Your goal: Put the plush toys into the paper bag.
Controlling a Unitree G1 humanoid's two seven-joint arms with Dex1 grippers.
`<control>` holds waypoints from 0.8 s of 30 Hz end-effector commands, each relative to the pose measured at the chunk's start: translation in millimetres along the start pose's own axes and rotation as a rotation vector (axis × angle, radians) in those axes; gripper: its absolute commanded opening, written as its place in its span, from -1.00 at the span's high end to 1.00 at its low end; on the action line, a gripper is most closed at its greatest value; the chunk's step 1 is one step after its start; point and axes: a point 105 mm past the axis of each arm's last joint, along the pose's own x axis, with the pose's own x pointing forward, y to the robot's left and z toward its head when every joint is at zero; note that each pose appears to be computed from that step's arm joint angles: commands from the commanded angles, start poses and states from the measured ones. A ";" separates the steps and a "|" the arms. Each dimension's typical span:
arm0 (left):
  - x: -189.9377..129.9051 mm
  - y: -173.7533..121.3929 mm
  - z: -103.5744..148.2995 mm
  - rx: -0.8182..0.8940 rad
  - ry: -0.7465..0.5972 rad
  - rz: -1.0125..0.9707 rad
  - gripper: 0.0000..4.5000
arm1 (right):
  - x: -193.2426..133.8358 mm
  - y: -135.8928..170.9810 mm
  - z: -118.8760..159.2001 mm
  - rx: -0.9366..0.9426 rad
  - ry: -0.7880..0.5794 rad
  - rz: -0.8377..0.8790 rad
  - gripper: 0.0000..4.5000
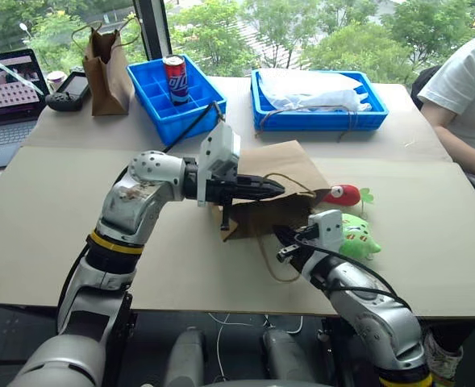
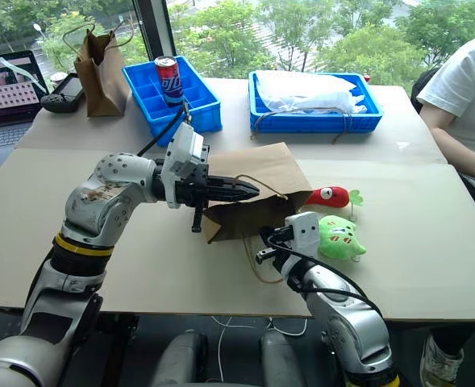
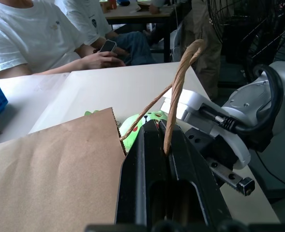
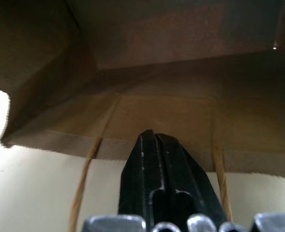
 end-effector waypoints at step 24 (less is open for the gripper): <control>-22.8 57.3 19.4 -0.622 -0.179 0.389 1.00 | 17.4 -27.2 -40.0 -0.279 0.228 -0.008 0.99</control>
